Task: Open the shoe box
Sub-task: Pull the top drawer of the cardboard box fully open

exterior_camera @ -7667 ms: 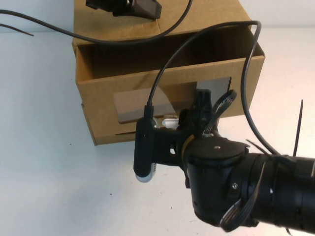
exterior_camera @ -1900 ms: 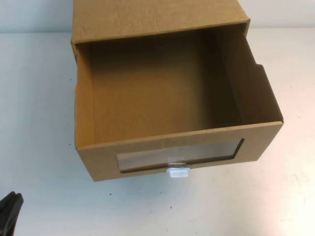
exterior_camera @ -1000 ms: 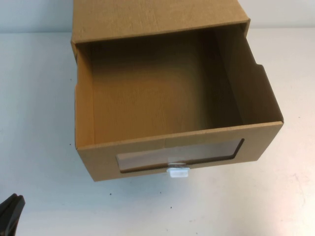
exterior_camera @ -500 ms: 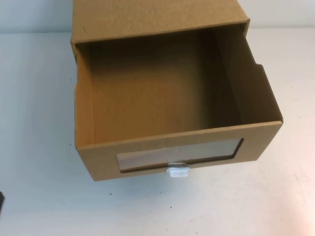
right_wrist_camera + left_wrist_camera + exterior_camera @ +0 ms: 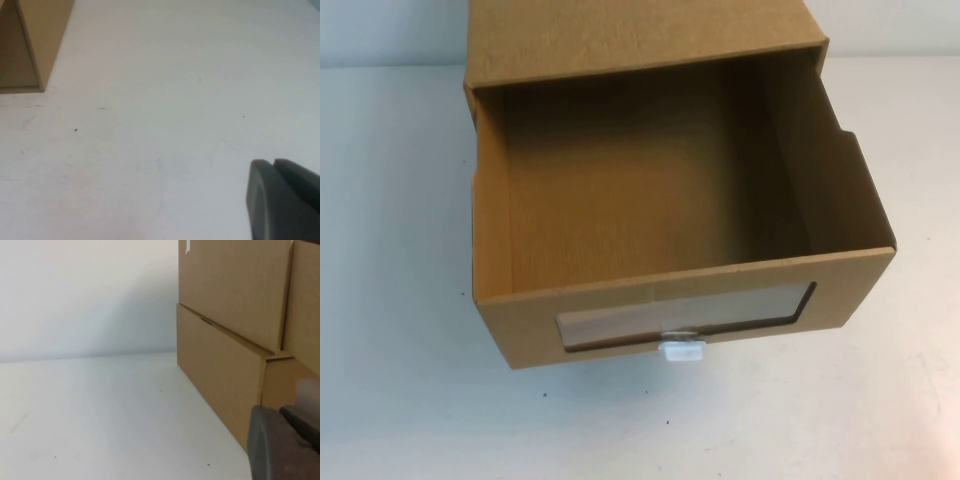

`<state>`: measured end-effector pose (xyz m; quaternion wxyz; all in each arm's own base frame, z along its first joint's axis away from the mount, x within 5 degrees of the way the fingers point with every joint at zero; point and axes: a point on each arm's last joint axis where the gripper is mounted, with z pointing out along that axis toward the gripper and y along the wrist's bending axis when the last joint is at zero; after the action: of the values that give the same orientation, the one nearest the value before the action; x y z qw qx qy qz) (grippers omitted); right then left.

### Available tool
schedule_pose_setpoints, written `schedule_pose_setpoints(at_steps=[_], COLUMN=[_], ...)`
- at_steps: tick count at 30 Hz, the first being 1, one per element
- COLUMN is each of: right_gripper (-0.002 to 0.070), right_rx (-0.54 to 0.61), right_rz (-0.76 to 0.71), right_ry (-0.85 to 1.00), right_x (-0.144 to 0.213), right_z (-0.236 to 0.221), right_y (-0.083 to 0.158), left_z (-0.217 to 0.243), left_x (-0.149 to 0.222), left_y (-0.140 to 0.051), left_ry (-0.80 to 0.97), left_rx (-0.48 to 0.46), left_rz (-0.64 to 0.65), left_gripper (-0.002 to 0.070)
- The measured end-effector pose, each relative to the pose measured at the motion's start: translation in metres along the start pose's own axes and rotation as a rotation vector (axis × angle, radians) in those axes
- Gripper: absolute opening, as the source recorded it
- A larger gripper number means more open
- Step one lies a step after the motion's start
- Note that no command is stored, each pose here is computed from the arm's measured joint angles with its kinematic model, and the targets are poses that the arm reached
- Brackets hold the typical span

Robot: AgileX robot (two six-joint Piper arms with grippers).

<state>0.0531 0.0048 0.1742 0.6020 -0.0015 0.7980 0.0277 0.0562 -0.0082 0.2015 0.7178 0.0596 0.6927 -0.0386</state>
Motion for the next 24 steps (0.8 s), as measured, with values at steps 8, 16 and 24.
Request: schedule_pose_setpoints(at_steps=[8, 16, 24], right_gripper=[-0.0014, -0.0014, -0.0014], right_rx=[0.005, 0.005, 0.005], right_rz=[-0.014, -0.015, -0.015], right_ry=[-0.001, -0.003, -0.003], right_x=[0.000, 0.000, 0.000], right_z=[0.000, 0.000, 0.000], right_y=[0.000, 0.000, 0.000], left_z=[0.000, -0.005, -0.006], left_x=[0.006, 0.030, 0.031], left_y=[-0.001, -0.007, -0.007], left_ry=[0.062, 0.327, 0.342], left_rx=[0.015, 0.079, 0.082], left_rz=[0.000, 0.002, 0.005], left_gripper=[-0.0005, -0.0005, -0.0005])
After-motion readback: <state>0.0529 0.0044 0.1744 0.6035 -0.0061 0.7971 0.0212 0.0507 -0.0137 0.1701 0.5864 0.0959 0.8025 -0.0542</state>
